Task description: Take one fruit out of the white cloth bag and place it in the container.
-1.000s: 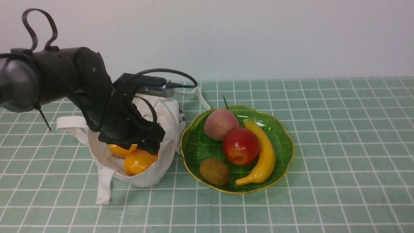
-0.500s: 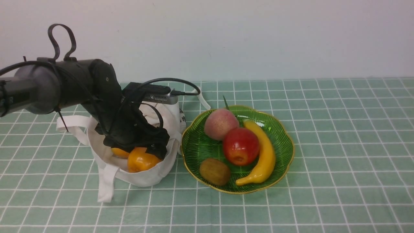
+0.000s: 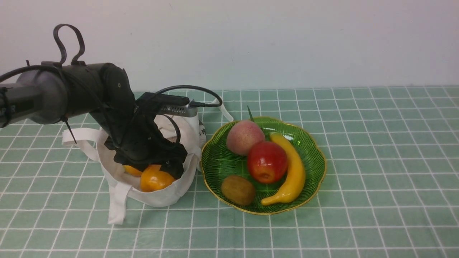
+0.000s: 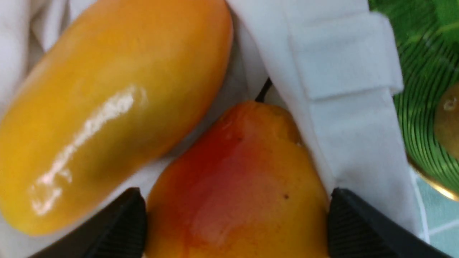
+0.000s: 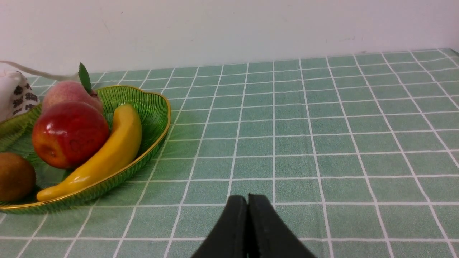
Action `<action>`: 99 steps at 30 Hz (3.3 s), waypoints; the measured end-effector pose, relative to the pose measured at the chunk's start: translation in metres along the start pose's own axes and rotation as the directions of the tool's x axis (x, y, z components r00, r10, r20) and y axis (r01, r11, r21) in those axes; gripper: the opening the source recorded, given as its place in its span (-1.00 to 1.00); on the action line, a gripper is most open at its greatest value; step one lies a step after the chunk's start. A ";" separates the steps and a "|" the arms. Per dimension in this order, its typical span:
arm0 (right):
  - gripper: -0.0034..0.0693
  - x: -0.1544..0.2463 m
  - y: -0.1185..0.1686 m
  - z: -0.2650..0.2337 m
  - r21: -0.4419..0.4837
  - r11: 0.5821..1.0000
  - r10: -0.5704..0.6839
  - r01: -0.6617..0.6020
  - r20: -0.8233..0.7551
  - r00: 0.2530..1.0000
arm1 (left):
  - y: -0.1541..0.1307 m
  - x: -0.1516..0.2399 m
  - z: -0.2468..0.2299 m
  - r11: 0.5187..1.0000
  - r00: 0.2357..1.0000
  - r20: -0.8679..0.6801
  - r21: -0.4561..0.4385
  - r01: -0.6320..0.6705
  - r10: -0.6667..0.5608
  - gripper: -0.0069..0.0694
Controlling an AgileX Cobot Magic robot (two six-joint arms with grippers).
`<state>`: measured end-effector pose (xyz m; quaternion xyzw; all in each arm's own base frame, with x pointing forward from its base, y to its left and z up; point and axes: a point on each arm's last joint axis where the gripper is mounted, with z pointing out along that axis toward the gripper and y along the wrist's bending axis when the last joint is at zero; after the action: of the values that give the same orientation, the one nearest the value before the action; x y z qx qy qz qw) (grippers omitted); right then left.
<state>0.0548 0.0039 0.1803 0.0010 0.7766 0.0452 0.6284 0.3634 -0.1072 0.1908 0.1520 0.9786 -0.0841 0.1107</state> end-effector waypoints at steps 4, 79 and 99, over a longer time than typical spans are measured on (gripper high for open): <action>-0.94 0.000 0.000 0.000 0.000 1.000 0.000 0.000 0.000 1.000 | -0.003 -0.005 -0.027 1.000 1.000 0.014 -0.005 -0.024 0.024 0.70; -0.94 0.000 0.000 0.000 0.000 1.000 0.000 0.000 0.000 1.000 | -0.124 -0.041 -0.012 0.974 0.960 0.241 0.134 -0.180 0.145 0.83; -0.94 0.000 0.000 0.000 0.000 1.000 0.000 0.000 0.000 1.000 | -0.135 -0.075 -0.092 0.964 0.936 0.267 0.074 -0.255 0.227 0.67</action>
<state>0.0548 0.0039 0.1803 0.0010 0.7766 0.0452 0.6284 0.3726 -0.2364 0.3148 0.2647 0.9239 -0.1416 0.2374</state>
